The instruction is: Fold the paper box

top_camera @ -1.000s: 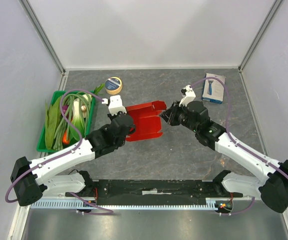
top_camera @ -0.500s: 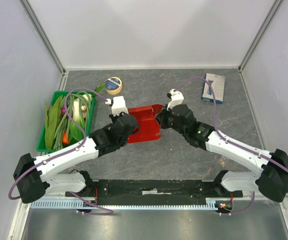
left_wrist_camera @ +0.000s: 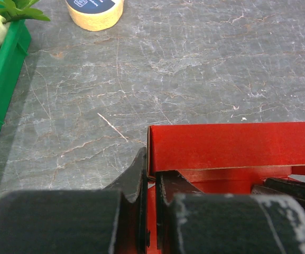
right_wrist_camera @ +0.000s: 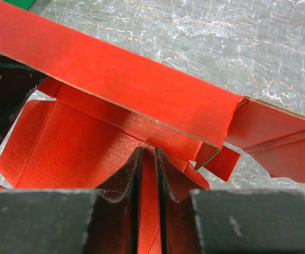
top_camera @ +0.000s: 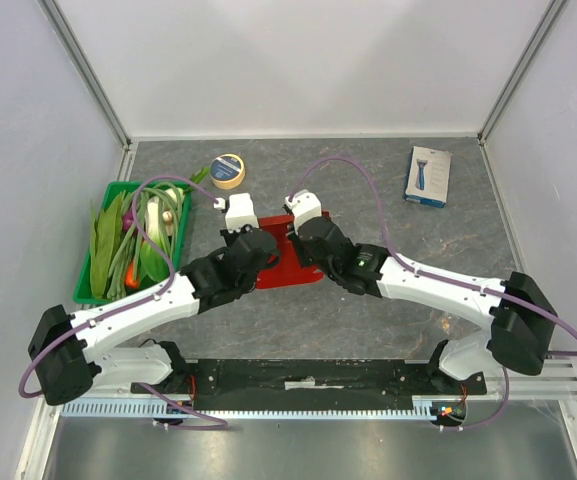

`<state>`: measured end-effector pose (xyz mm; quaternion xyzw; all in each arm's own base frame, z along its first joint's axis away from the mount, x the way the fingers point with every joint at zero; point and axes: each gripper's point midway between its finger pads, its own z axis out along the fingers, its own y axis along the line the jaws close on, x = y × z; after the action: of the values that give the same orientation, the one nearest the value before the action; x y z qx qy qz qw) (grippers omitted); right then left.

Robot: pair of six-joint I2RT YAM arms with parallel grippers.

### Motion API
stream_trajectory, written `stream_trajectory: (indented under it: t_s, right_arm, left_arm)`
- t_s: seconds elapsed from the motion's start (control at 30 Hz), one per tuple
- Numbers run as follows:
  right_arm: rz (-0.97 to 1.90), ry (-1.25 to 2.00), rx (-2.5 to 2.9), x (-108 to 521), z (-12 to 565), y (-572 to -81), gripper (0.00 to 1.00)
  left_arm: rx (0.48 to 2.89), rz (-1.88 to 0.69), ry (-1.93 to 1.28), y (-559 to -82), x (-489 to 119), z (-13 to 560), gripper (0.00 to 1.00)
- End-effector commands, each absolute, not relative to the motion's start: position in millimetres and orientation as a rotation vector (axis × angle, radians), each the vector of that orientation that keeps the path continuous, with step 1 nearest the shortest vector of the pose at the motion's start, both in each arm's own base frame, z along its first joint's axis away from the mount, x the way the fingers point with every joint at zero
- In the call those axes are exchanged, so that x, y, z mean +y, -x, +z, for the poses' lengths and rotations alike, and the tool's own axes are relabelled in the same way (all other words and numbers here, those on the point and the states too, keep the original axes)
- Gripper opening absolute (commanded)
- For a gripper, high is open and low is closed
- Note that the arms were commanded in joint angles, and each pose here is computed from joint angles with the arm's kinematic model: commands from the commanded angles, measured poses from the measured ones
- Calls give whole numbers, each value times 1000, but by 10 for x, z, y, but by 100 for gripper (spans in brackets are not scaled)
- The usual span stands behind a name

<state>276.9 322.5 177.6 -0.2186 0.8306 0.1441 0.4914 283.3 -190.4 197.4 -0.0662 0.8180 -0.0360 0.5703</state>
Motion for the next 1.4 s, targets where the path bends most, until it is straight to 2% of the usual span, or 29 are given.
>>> stream_trajectory:
  t_s: [0.0,0.1,0.17,0.27,0.37,0.5,0.7,0.83,0.9,1.0,1.37]
  right_arm:
    - [354,559,1961,3125,2022,-2716,24]
    - [375,626,1956,2947,2147,-2528,34]
    - [350,695,1968,2786,2154,-2411,45]
    - [295,756,1989,2550,2276,-2303,50]
    - [205,772,2025,2350,2355,-2352,49]
    - [198,975,2043,2437,2178,-2412,46]
    - [176,1083,1994,2573,2056,-2593,43]
    - [126,1082,1987,2561,1986,-2679,34]
    - [125,1084,1978,2562,1998,-2683,33]
    - [131,1052,1971,2514,2079,-2672,40]
    - [146,958,2006,2245,2383,-2474,45]
  left_arm:
    - [1854,-155,212,-2890,-1986,2158,2]
    - [1848,-120,152,-2893,-1965,2117,2]
    - [1842,-109,104,-2904,-1980,2107,2]
    - [1841,-110,43,-2903,-2007,2060,2]
    - [1827,-130,-47,-2894,-2064,2026,2]
    - [1817,-153,-121,-2890,-2125,2034,2]
    - [1816,-195,-167,-2845,-2166,2026,2]
    - [1812,-217,-230,-2824,-2238,2033,2]
    - [1814,-209,-253,-2832,-2254,2017,2]
    - [1825,-183,-286,-2840,-2260,1966,2]
    - [1847,-155,-287,-2869,-2271,1926,2]
